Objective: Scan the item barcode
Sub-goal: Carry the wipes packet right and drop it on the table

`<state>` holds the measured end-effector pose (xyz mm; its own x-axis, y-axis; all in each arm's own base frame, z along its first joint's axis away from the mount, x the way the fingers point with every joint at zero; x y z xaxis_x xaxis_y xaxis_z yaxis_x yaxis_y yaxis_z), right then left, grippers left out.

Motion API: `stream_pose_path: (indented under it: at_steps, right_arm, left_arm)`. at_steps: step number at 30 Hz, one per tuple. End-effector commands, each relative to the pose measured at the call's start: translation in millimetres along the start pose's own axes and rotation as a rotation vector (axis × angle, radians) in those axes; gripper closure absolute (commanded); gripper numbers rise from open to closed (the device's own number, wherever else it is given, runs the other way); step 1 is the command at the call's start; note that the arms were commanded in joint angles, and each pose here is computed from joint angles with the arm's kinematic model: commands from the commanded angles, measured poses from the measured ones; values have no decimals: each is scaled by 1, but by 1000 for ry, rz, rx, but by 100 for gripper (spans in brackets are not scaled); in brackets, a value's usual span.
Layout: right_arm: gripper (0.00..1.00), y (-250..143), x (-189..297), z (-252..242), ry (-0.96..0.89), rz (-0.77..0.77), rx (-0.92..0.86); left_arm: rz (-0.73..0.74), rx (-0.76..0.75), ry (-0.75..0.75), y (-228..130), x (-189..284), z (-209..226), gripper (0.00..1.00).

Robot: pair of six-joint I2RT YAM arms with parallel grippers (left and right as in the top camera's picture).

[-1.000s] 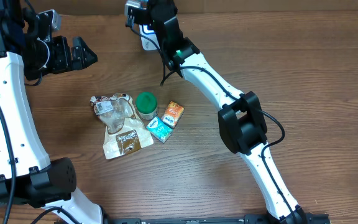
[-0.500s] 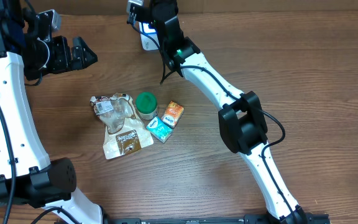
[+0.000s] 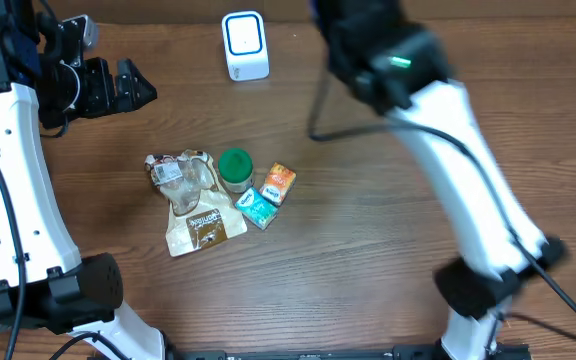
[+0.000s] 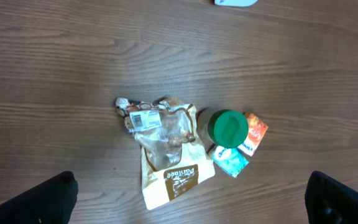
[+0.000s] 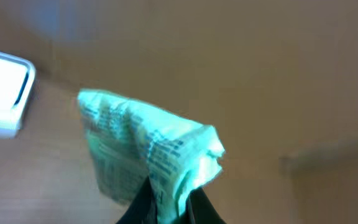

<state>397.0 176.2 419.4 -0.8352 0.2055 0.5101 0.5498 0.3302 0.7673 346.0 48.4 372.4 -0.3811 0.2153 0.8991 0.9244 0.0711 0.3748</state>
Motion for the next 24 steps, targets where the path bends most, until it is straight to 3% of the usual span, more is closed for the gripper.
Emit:
stream_pose_path:
  at_steps: [1, 6, 12, 16, 24]
  right_arm:
    - [94, -28, -2, -20, 110, 194, -409]
    - [96, -85, -35, -58, 364, 601, -562]
    - [96, -136, -78, -100, 377, 773, -714]
    - [96, -193, -113, -114, 306, 914, -789]
    - [96, -276, -150, -119, 186, 1023, -835]
  left_arm:
    - [-22, -29, -7, 0, 6, -5, 1]
    - [-22, -29, -7, 0, 6, -5, 0]
    - [-22, -29, -7, 0, 6, -5, 0]
    - [-22, -29, -7, 0, 6, -5, 0]
    - [-22, -29, -7, 0, 6, -5, 0]
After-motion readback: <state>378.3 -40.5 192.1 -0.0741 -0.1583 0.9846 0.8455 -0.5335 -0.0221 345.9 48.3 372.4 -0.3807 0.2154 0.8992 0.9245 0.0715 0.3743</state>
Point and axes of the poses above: each gripper's point midway between its finger pads, its own x axis back along the fingers, its own z axis along the line the jaws close on, y = z × x, the point moved 8 cm from there along x, back along the fingers, and after that the axes turned 6 degrees about -x, right-handed, at the moved point
